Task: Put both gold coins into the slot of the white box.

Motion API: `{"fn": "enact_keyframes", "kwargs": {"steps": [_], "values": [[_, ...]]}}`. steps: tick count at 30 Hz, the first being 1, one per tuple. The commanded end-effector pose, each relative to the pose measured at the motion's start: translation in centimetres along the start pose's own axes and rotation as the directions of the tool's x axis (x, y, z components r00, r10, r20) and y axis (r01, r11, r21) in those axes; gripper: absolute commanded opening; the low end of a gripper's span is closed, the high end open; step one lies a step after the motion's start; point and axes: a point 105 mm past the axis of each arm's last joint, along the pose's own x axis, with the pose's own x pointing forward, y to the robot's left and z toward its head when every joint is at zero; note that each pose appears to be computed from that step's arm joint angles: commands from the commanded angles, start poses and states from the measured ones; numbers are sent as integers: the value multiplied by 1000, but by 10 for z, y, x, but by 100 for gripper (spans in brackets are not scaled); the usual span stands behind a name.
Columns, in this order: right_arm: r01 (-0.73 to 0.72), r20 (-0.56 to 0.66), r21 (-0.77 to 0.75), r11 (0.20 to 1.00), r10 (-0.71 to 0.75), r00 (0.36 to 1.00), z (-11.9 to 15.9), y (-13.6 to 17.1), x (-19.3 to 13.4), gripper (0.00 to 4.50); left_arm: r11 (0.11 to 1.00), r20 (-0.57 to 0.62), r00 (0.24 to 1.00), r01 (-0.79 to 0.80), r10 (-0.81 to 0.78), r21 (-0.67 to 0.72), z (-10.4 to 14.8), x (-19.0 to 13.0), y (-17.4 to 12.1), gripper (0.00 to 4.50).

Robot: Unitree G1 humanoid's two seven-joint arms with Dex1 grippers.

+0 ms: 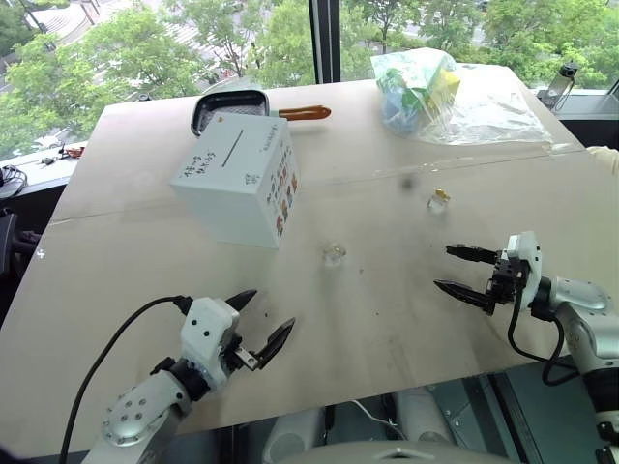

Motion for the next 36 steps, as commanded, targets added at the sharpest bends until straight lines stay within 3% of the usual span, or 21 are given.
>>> {"fn": "enact_keyframes", "kwargs": {"steps": [1, 19, 23, 27, 34, 36], "values": [[-15, 20, -19, 1000, 16, 1000, 13, 2, -2, 448, 1000, 39, 999, 3, -3, -9, 8, 1, -4, 450], [116, 71, -96, 989, -109, 991, 31, -29, 11, 448, 999, 123, 992, -17, 22, -40, 21, 4, 1, 450], [204, 128, -117, 972, -189, 974, 44, -46, 14, 448, 1000, 168, 986, -8, 10, -12, 36, 6, 5, 450], [363, 197, -134, 922, -334, 922, 64, -78, 22, 448, 995, 285, 954, 87, -96, 43, 77, 12, -4, 450], [446, 159, -59, 893, -433, 887, 64, -101, 42, 448, 969, 337, 909, 240, -245, 56, 110, 15, -26, 450], [447, 138, -34, 894, -438, 888, 61, -103, 46, 396, 965, 330, 907, 257, -262, 59, 113, 15, -29, 450]]}}
